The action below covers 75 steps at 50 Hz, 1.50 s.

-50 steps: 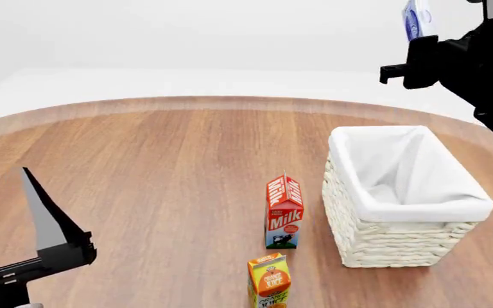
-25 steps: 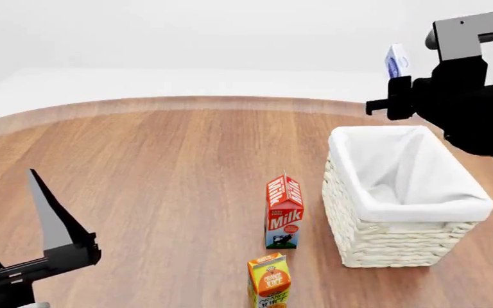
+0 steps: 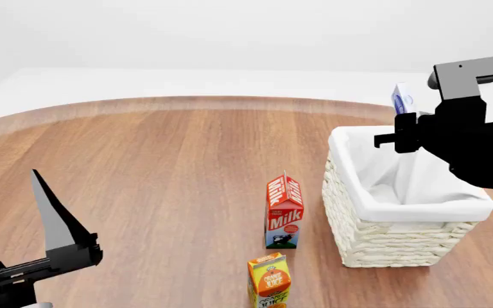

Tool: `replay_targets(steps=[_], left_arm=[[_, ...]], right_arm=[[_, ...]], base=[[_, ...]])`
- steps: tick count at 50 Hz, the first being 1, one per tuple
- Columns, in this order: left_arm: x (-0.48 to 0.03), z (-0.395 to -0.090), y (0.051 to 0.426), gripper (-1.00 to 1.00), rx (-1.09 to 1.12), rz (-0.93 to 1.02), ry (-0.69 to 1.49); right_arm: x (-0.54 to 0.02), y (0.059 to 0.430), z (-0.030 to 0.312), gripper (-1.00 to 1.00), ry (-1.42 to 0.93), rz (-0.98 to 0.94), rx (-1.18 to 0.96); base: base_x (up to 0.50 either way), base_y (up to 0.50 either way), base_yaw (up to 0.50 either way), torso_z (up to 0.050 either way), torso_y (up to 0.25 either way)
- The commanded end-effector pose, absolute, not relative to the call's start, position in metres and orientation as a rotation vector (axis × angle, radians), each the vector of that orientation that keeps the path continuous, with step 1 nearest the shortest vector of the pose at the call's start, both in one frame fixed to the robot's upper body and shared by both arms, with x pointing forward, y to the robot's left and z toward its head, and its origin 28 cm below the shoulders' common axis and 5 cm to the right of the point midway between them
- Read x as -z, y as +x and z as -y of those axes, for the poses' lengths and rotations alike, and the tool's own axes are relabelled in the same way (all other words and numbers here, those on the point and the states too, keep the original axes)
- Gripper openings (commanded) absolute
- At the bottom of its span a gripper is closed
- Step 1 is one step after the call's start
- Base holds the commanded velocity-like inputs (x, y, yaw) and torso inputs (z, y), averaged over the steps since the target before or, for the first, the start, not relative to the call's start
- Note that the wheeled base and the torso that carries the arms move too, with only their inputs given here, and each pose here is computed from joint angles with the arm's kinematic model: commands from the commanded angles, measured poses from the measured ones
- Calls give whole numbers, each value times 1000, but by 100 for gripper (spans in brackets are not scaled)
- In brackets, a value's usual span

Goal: Pick up the cream cheese box and the butter, and put them in the basket.

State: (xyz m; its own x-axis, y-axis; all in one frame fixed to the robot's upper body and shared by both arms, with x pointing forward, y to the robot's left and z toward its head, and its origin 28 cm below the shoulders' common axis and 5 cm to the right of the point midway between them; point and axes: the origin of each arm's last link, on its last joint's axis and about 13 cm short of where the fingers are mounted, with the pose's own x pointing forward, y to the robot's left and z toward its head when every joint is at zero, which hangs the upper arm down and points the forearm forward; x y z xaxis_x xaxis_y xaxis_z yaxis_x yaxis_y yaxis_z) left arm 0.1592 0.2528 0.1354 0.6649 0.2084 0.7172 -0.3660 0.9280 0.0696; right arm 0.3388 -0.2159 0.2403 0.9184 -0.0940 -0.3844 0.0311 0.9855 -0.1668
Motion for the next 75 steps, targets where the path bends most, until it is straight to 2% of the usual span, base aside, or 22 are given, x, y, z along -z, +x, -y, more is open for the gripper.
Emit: replay_targets(steps=[1, 23, 75], left_arm=[[-136, -255, 159, 100, -340, 783, 224], [-135, -254, 160, 100, -335, 781, 224], [-134, -253, 161, 100, -327, 771, 227]], right_arm=[[-230, 336, 218, -100, -166, -403, 43], [-218, 339, 229, -100, -170, -446, 59], [-196, 342, 230, -100, -215, -495, 62]], base=[[0, 0, 0, 0, 0], [0, 0, 0, 0, 0], [0, 0, 0, 0, 1]])
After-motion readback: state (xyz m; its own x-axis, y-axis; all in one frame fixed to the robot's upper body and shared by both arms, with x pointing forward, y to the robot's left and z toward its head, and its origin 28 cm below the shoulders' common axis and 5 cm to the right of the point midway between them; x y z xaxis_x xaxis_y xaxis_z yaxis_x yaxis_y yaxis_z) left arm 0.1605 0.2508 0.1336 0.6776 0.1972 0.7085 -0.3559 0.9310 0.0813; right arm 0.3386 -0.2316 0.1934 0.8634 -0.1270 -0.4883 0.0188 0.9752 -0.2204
